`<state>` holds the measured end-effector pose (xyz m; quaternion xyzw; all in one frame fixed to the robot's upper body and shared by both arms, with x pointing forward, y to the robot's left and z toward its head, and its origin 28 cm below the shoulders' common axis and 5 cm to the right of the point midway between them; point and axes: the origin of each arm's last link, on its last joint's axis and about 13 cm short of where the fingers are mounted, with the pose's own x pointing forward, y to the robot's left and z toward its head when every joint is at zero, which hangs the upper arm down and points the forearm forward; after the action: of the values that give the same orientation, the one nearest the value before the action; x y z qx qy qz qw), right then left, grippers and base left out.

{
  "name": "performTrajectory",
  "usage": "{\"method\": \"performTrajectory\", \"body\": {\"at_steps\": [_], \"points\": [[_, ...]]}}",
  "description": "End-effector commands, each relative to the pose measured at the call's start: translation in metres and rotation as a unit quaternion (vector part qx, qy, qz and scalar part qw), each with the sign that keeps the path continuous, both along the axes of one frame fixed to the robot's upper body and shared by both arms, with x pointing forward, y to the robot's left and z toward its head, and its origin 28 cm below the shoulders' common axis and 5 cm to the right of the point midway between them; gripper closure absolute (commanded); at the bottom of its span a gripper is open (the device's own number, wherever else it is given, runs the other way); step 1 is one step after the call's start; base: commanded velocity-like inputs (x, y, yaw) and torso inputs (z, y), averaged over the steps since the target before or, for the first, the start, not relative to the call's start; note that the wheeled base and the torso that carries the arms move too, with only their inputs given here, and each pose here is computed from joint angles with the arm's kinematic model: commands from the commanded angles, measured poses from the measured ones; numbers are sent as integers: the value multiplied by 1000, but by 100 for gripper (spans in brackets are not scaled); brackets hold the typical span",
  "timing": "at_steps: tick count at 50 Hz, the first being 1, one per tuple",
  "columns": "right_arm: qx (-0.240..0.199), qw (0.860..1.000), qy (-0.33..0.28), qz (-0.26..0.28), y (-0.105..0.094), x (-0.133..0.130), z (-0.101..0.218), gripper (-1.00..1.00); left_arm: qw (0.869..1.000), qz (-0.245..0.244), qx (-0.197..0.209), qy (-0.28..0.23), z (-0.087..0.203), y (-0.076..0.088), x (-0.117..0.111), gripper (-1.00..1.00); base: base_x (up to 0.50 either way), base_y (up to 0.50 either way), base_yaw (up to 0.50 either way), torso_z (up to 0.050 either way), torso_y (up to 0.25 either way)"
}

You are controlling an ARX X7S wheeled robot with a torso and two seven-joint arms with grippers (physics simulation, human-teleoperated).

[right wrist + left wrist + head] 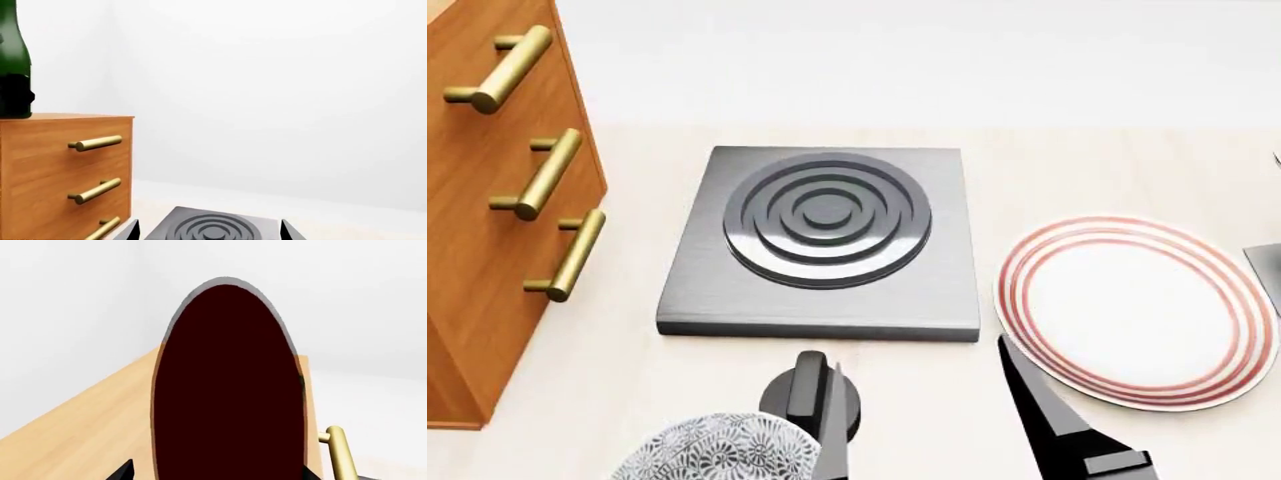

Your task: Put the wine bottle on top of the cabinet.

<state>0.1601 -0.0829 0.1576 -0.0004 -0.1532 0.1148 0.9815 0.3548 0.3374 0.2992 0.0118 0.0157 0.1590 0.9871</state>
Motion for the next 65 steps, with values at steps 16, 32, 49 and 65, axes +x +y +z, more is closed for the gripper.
{"method": "performTrajectory", "body": {"at_steps": [16,32,49,65], "points": [[-4,1000,1,5,3,-1,-1,-100,992,-45,92,-73,-17,-18,-38,-100,0,0,0,0,0],[-7,1000,2,11,6,-2,-1,-100,976,-66,122,-168,-27,-49,-89,-100,0,0,0,0,0],[-4,1000,-5,6,3,-3,3,-100,963,-134,132,-194,-95,-102,-159,-100,0,0,0,0,0],[-10,1000,-9,7,4,-3,4,-100,957,-182,152,-168,-125,-132,-182,-100,0,0,0,0,0]]}}
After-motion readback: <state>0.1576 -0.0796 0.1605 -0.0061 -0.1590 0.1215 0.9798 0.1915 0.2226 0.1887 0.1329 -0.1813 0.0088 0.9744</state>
